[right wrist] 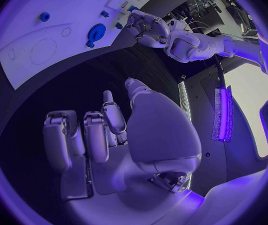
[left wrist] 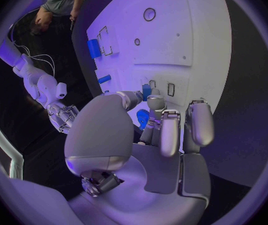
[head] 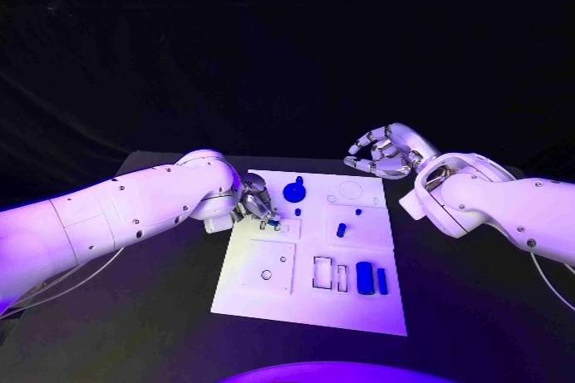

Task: Assemble the parts on the task board

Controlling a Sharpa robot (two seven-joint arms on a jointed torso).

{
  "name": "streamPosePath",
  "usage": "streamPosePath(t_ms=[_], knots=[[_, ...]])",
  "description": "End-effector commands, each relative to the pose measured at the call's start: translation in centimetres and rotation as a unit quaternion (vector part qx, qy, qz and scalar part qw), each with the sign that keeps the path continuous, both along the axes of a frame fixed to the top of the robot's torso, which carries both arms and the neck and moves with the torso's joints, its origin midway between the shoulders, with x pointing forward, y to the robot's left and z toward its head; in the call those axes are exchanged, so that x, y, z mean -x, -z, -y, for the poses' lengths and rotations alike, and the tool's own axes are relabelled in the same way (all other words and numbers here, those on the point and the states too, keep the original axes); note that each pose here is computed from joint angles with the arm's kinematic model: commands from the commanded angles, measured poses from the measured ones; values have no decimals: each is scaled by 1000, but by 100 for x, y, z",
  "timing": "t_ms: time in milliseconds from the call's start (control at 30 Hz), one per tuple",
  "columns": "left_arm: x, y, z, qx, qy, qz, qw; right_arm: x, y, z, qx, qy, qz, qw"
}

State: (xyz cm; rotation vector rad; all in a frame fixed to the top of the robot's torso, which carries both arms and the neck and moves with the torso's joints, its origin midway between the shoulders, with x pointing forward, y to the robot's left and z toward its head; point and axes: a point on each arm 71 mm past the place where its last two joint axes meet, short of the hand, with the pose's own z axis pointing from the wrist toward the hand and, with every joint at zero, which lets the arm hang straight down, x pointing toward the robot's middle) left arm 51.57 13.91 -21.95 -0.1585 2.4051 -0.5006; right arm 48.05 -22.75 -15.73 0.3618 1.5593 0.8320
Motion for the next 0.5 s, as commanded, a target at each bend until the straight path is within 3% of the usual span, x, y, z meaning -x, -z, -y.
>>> streamPosePath(t_ms=[33, 500], knots=[[-12, -29, 35, -4, 7, 28, 1000, 5, 6, -7, 4, -6, 2, 1000], [15, 110, 116, -27, 14, 34, 999, 9, 21, -16, 4, -7, 1, 1000]])
